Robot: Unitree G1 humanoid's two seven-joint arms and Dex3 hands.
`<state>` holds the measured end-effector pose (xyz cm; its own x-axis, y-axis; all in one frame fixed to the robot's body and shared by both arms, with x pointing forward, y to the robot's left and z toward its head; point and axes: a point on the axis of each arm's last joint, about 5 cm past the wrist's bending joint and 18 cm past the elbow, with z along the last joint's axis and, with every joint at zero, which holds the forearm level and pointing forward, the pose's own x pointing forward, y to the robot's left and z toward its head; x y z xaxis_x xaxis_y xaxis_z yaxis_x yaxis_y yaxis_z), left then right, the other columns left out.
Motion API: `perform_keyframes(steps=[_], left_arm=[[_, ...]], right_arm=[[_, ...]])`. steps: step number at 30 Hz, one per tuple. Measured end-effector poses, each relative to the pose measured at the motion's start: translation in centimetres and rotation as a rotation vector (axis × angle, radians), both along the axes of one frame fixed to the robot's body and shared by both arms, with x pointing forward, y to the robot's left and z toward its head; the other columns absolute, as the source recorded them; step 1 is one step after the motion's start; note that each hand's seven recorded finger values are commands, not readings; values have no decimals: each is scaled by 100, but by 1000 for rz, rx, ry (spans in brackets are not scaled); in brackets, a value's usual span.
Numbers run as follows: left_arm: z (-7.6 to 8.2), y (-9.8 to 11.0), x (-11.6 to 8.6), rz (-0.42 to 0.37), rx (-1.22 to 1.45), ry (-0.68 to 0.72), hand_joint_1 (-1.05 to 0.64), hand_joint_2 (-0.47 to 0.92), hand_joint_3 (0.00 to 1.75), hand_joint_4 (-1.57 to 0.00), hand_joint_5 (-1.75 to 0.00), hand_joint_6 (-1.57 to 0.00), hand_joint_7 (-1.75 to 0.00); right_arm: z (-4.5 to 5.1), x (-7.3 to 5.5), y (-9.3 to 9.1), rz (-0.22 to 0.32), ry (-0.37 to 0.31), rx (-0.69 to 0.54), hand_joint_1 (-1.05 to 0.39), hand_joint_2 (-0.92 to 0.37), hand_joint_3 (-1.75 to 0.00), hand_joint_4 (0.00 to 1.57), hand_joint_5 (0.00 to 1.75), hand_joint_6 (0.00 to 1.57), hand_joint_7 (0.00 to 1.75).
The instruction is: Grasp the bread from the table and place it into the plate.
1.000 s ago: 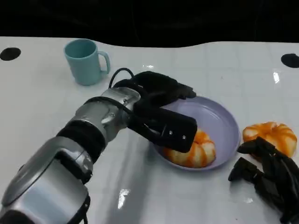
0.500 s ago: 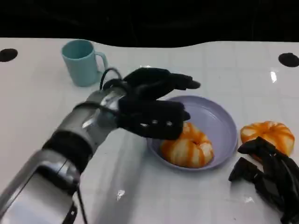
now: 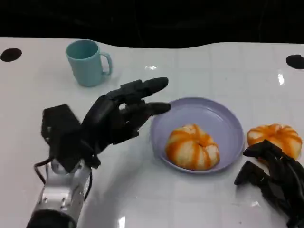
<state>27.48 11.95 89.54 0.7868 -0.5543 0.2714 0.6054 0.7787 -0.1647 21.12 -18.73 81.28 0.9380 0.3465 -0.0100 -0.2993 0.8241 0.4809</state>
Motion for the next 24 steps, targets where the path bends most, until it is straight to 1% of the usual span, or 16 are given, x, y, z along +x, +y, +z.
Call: perform_keyframes(steps=[3, 5, 6, 7, 8, 9, 10, 12, 13, 14, 15, 16, 18, 19, 20, 24], left_arm=[[-64, 97, -94, -33, -156, 95, -60, 92, 43, -80, -71, -84, -15], [-116, 155, -162, -58, -256, 168, -61, 92, 44, -78, -90, -90, -16], [-138, 178, -193, -70, -293, 201, -63, 92, 43, -75, -105, -93, -19], [-161, 203, -231, -78, -325, 232, -63, 92, 42, -74, -113, -95, -22], [-181, 222, -267, -86, -350, 262, -63, 92, 40, -70, -125, -94, -31], [-193, 238, -304, -92, -372, 288, -62, 92, 40, -68, -135, -86, -51], [-205, 255, -348, -95, -396, 314, -61, 92, 40, -66, -143, -76, -76], [-244, 285, -441, -83, -427, 362, -58, 92, 44, -66, -150, -68, -98], [-270, 300, -479, -79, -437, 381, -58, 92, 45, -66, -151, -67, -101], [-292, 310, -514, -76, -442, 395, -57, 92, 46, -68, -154, -66, -110], [-308, 317, -543, -73, -447, 406, -57, 92, 46, -69, -156, -66, -113], [-323, 318, -569, -70, -452, 418, -57, 92, 46, -69, -162, -64, -122], [-354, 312, -617, -68, -464, 447, -57, 92, 46, -69, -166, -63, -127], [-369, 308, -634, -71, -467, 462, -55, 92, 43, -70, -171, -63, -135], [-378, 308, -651, -72, -474, 479, -54, 92, 42, -70, -173, -63, -139], [-416, 328, -718, -75, -508, 530, -53, 92, 37, -75, -175, -65, -149]], right_arm=[[0, -6, -3, -3, 1, 0, -54, -92, -20, 64, 157, 61, 120], [2, -15, -6, -11, 2, -6, -54, -92, -20, 63, 157, 62, 121], [4, -18, -7, -15, 3, -11, -55, -92, -20, 63, 157, 62, 121], [5, -20, -4, -18, 4, -14, -54, -92, -19, 63, 157, 62, 120], [6, -22, -3, -21, 5, -16, -54, -92, -20, 63, 157, 62, 120], [7, -22, 0, -22, 6, -18, -54, -92, -20, 63, 157, 62, 120], [6, -23, 4, -22, 6, -17, -54, -92, -20, 63, 157, 62, 120], [5, -28, 5, -21, 9, -19, -54, -92, -20, 62, 157, 62, 120], [6, -28, 5, -21, 11, -19, -54, -92, -20, 62, 158, 62, 120], [7, -28, 4, -21, 13, -20, -54, -92, -21, 63, 158, 62, 120], [8, -28, 6, -22, 15, -23, -55, -92, -21, 63, 158, 63, 121], [10, -27, 9, -24, 17, -28, -53, -92, -21, 64, 158, 63, 121], [9, -27, 18, -30, 20, -28, -53, -92, -22, 65, 157, 63, 121], [8, -28, 19, -31, 21, -28, -54, -92, -21, 65, 157, 63, 121], [9, -27, 20, -31, 21, -27, -54, -92, -21, 65, 157, 63, 122], [13, -32, 18, -29, 23, -25, -54, -92, -19, 64, 157, 63, 122]])
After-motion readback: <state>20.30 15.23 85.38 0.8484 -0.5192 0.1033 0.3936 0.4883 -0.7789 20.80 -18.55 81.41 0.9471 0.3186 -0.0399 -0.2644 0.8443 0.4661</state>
